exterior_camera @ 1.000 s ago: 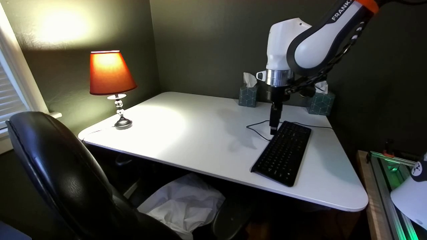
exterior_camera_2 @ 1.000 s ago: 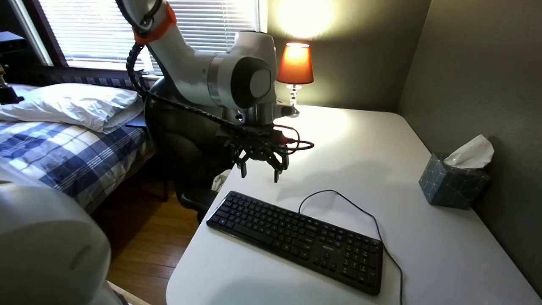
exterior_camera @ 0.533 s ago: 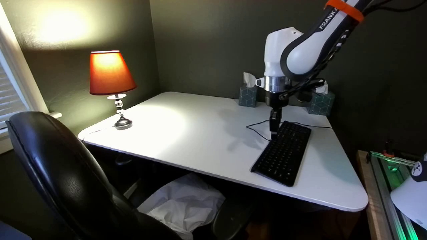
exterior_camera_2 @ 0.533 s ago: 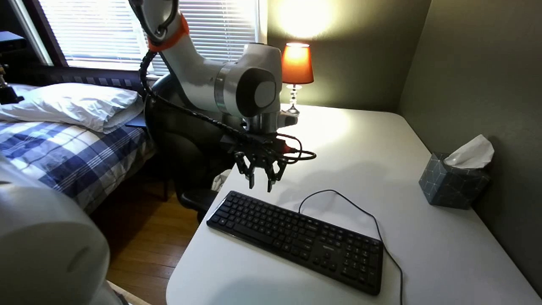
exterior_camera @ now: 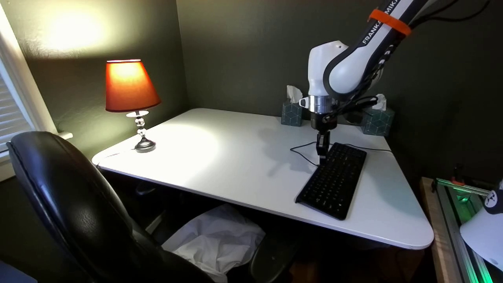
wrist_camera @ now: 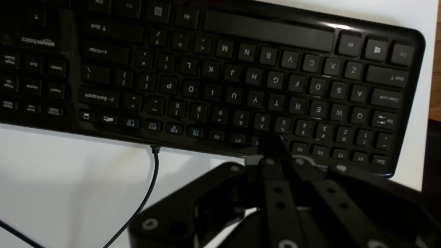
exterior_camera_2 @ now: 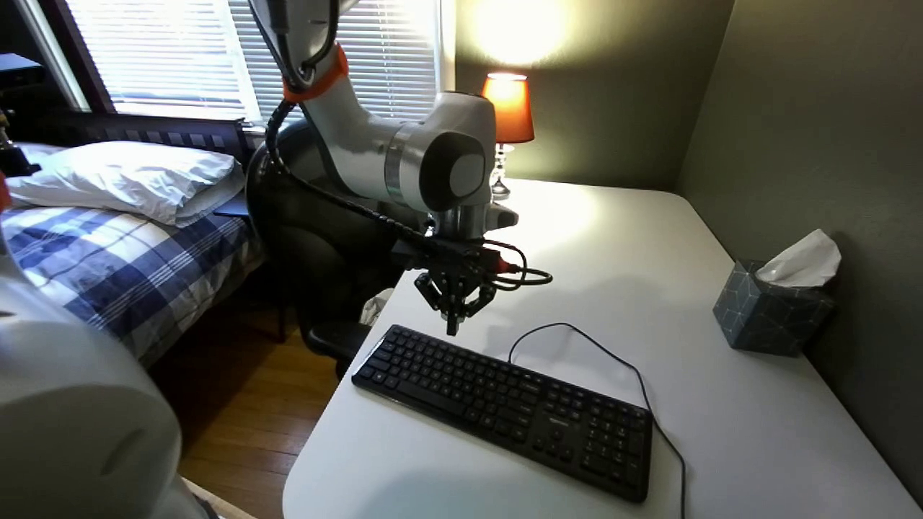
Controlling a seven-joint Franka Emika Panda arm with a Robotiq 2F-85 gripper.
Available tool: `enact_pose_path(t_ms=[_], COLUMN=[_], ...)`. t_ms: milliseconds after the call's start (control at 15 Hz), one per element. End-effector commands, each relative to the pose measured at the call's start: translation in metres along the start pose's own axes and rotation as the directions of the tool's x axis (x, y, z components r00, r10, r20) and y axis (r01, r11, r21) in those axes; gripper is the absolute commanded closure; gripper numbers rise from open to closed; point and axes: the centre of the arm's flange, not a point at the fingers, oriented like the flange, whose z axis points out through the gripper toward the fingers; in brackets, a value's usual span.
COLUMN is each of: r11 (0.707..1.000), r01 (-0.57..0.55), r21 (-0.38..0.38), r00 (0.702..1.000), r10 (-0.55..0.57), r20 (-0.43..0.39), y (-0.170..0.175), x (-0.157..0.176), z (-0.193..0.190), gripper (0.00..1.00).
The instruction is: Press the keyboard
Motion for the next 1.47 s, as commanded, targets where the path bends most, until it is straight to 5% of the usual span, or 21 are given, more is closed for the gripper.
enact_pose_path(t_ms=[0, 1400], r11=[1.0, 0.999], r01=[0.001, -0.005], r21=[0.018, 0.046], r00=[1.0, 0.997], r10=[-0.001, 0.001], r20=[0.008, 0.074], y=[0.011, 0.02], x=[0.007, 0.012], z=[0.011, 0.039], gripper=[1.0, 1.0])
